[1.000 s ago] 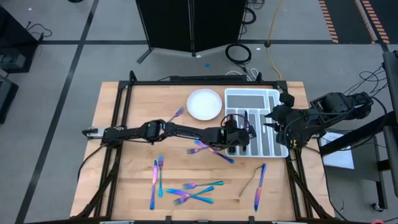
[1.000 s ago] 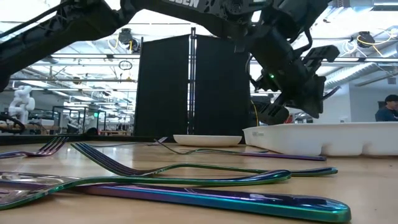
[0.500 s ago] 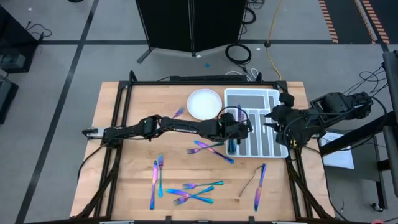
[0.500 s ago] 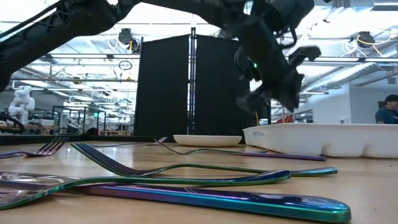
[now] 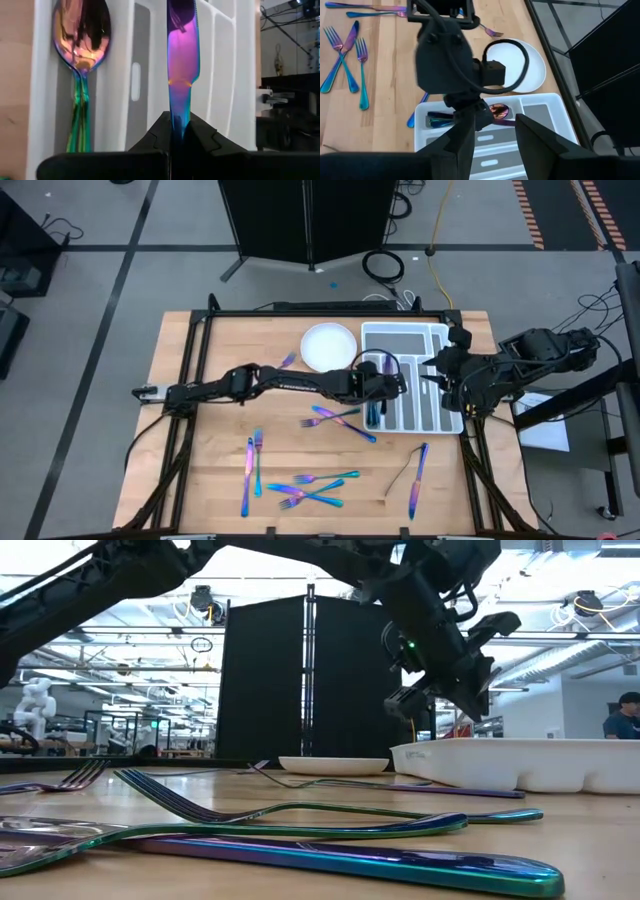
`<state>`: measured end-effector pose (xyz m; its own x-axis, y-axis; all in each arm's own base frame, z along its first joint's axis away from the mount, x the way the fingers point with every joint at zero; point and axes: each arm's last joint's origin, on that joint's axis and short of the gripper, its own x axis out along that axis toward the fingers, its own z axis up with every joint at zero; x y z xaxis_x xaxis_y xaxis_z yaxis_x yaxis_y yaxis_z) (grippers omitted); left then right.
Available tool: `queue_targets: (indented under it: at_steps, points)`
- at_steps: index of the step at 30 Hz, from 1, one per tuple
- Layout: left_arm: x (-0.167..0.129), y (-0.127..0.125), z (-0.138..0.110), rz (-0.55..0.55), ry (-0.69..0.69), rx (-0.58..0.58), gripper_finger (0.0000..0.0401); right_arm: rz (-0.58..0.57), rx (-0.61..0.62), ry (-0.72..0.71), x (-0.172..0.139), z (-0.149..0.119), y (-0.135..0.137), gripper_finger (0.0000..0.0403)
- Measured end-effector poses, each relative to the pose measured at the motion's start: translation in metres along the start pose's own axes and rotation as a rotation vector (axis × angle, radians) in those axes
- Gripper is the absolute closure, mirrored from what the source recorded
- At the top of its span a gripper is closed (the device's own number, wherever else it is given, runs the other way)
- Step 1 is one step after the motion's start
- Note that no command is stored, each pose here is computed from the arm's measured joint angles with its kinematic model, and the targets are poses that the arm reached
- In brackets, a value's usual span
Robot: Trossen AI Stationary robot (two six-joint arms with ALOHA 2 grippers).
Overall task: Sort silverware
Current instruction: Put the purple knife on the white silverware tray
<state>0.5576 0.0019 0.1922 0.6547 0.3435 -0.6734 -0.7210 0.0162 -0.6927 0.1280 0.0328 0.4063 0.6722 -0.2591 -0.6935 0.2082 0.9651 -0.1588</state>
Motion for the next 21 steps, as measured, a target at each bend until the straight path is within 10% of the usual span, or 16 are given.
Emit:
queue_targets:
  at_steps: [21]
  points:
    - [0.002,0.009,0.005,0.109,0.223,-0.070,0.0374,0.006,0.030,-0.003,0.000,0.000,0.000,0.0271]
